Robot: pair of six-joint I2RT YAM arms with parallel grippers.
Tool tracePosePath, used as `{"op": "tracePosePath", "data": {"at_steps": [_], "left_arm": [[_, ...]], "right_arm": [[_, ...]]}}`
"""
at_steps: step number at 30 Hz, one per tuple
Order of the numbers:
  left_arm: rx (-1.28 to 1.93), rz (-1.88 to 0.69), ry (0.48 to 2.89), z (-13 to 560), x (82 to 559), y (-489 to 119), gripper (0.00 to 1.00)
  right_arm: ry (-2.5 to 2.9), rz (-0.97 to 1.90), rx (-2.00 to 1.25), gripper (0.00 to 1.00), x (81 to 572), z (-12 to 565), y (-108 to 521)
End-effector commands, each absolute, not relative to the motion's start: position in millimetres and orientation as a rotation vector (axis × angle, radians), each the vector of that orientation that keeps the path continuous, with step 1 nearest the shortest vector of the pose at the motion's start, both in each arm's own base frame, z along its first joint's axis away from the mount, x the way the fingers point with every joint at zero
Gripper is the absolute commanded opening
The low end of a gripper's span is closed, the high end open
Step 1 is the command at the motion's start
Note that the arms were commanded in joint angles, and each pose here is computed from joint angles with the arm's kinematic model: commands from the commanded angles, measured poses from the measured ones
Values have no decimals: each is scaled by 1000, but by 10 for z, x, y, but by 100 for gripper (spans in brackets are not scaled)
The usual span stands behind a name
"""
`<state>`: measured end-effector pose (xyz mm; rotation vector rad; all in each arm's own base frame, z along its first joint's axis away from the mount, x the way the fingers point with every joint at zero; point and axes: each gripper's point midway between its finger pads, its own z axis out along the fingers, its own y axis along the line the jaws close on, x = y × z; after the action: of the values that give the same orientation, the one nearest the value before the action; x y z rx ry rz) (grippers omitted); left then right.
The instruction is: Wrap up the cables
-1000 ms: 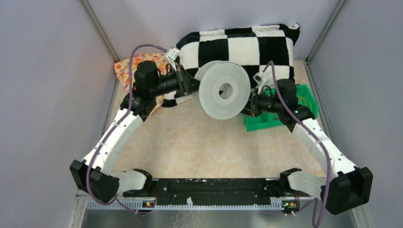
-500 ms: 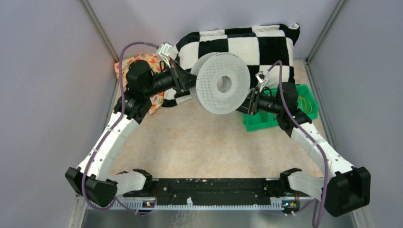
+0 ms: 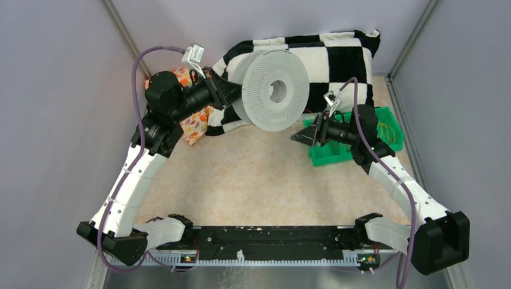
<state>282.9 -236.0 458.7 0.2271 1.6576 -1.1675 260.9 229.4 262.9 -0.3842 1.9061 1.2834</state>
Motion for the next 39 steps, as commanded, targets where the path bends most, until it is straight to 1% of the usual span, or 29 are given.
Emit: {"op": "tracePosePath", "data": {"at_steps": [1, 7, 13, 22, 30, 39], "left_arm": [[194, -1115, 1522, 5039, 2782, -2195, 0], [163, -1061, 1521, 5104, 2817, -2104, 0], [129, -1019, 1522, 5160, 2852, -2015, 0], [114, -996, 1517, 5183, 2864, -1956, 0], [107, -961, 1522, 5190, 2901, -1894, 0], [76, -917, 1524, 5185, 2968, -1796, 0]], "right_arm": [[1860, 1257, -415, 59, 2591, 2715, 2266], [1868, 1240, -419, 61, 2596, 2670, 2254], [1926, 1229, -390, 63, 2580, 2448, 2228], [1959, 1254, -371, 61, 2558, 2256, 2238], [1999, 1190, -359, 64, 2581, 2162, 2180], [2030, 1166, -340, 64, 2611, 2030, 2124]]}}
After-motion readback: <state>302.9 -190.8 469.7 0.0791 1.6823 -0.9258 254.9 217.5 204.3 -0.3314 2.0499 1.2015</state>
